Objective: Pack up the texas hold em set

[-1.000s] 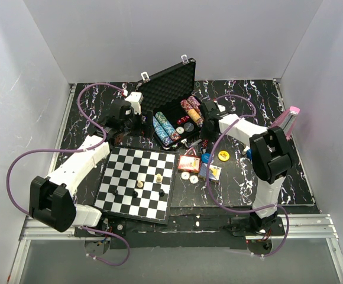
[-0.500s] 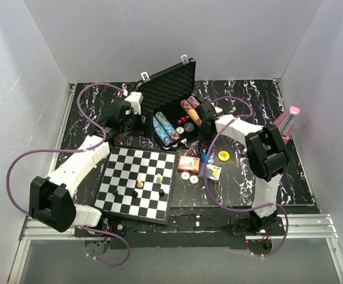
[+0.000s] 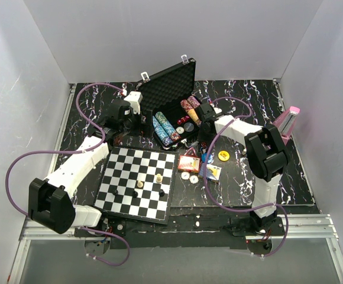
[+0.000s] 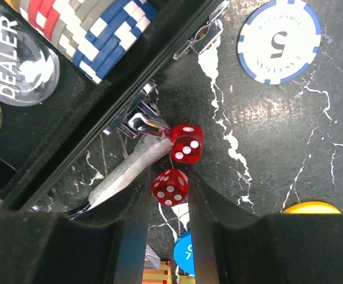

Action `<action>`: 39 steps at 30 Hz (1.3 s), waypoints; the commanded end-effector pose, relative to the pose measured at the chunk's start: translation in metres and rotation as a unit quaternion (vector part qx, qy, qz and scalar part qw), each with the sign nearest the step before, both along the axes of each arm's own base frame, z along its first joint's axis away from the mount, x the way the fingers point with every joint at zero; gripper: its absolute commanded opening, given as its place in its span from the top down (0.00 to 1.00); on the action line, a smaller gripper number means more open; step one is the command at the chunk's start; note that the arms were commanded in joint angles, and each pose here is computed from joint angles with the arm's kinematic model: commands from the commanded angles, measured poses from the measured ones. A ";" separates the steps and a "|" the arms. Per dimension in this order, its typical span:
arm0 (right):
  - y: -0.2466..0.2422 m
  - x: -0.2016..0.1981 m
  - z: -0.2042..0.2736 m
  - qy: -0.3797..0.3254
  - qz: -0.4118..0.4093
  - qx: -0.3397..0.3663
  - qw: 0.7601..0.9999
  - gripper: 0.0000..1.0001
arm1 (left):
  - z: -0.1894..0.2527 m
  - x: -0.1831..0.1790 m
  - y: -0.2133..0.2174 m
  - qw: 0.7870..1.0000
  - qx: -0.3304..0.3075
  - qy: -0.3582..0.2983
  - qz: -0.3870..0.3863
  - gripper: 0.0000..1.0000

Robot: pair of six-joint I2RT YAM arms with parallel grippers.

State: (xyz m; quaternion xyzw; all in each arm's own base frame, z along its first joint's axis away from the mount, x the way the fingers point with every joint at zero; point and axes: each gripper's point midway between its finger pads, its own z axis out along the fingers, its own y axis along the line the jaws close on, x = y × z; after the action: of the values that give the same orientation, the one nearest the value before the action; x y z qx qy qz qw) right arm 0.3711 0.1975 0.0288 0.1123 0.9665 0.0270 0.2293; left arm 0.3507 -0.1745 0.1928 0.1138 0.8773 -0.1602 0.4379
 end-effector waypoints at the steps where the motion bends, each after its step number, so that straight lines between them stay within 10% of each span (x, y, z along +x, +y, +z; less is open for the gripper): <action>1: -0.002 -0.003 0.006 -0.012 0.027 -0.013 0.999 0.61 | 0.025 -0.001 0.004 1.000 -0.010 -0.030 0.004 0.02; 21: 0.003 -0.005 0.008 -0.016 0.238 -0.050 0.970 0.59 | 0.021 0.000 0.005 1.000 -0.006 -0.027 0.006 0.02; 39: 0.029 0.010 0.071 -0.084 0.302 -0.005 0.950 0.99 | 0.017 0.001 0.004 1.000 -0.003 -0.023 0.005 0.02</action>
State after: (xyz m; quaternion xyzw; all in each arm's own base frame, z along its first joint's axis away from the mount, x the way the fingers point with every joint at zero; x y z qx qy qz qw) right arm 0.3622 0.2026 0.0331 -0.1715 0.9587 0.0419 0.2229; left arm 0.3511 -0.1736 0.1930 0.1130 0.8772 -0.1577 0.4391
